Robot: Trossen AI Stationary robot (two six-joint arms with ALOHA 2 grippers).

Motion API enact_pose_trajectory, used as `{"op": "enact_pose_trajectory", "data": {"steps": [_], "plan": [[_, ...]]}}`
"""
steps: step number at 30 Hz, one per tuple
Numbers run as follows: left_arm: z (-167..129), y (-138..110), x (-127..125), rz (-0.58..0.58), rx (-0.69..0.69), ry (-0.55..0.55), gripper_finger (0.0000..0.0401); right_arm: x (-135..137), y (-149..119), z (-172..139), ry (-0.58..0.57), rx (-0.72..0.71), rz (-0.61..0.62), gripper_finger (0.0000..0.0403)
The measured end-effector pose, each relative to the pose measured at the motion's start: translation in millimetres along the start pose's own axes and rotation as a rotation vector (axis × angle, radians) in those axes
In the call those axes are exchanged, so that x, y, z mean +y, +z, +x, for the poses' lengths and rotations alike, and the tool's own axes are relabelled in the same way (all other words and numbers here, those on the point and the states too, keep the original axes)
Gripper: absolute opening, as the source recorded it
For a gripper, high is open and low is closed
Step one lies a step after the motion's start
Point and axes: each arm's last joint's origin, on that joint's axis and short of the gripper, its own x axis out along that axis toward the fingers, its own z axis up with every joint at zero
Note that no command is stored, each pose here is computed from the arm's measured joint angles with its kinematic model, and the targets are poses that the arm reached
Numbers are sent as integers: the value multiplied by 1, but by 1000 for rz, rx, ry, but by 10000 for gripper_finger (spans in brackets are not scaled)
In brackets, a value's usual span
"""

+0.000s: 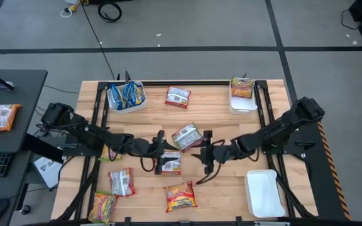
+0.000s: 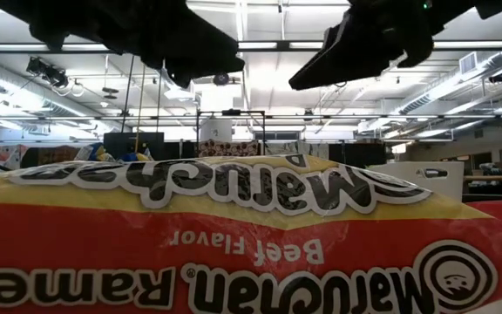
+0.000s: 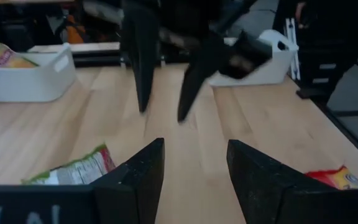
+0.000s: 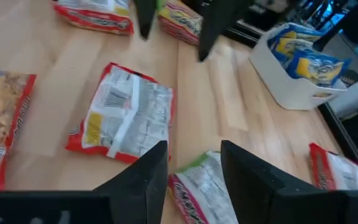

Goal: Sort Maruchan noodles
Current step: Put the green noodle pack into the top right white bin

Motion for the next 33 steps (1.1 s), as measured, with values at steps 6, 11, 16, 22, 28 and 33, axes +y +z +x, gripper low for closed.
{"op": "enact_pose_trajectory", "data": {"steps": [6, 11, 16, 22, 28, 33], "plan": [[1, 1, 4, -1, -4, 32, 178, 11, -13, 13, 1, 60, -38, 204], [2, -6, 18, 9, 68, 216, 178, 21, -24, 23, 23, 100, -188, 263], [10, -17, 41, -33, 124, 337, 178, 29, -37, 38, 6, 125, -341, 287], [26, -42, 57, -25, 198, 434, 178, 30, -51, 50, -46, 186, -327, 279], [36, -59, 76, -12, 235, 506, 178, 20, -56, 56, -99, 229, -264, 269], [44, -82, 90, -27, 297, 572, 178, 8, -71, 64, -126, 337, -296, 261]]}}
